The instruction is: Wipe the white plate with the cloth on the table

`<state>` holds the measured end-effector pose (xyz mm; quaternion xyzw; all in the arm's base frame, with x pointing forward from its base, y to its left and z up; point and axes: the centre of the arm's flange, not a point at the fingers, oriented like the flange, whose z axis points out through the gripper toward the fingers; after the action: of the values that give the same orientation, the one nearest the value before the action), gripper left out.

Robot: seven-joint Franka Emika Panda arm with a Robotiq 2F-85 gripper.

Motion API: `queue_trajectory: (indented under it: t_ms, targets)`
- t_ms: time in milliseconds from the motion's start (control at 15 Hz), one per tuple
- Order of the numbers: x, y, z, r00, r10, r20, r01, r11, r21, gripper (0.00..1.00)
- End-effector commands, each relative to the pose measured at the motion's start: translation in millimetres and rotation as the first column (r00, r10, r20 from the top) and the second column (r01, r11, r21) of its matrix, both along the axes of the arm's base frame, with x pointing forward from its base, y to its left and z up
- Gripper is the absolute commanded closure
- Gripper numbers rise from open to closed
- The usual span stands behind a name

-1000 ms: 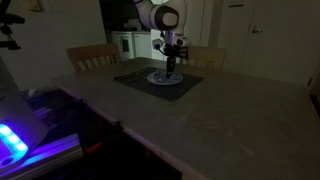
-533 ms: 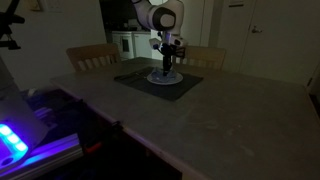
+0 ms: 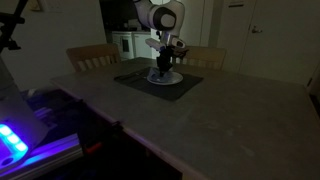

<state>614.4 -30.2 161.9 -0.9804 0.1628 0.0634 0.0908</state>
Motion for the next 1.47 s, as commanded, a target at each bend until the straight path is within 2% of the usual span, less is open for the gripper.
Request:
queue_trajectory:
  t_ms: [0,133,267,467,600,867,1200,1267,1400]
  targets:
    - [-19,-15,-10,0.986,0.101,-0.129,-0.097,0.995,0.037,0.98]
    - [-27,-20,-10,0.975,0.110,-0.193,-0.113,0.994,-0.002,0.98]
    - [-30,-30,-13,0.974,0.026,-0.223,-0.055,0.991,-0.123,0.98]
    - [-29,-41,-17,0.977,-0.107,-0.182,0.056,0.964,-0.261,0.98]
    - [-24,-46,-19,0.970,-0.199,-0.137,0.151,0.942,-0.299,0.98]
    - [-13,-43,-22,0.934,-0.345,-0.090,0.312,0.914,-0.260,0.98]
    - [-1,-41,-22,0.868,-0.490,-0.079,0.473,0.865,-0.167,0.98]
    - [2,-39,-21,0.862,-0.500,-0.077,0.486,0.861,-0.151,0.98]
    - [6,-34,-20,0.870,-0.487,-0.074,0.477,0.870,-0.124,0.98]
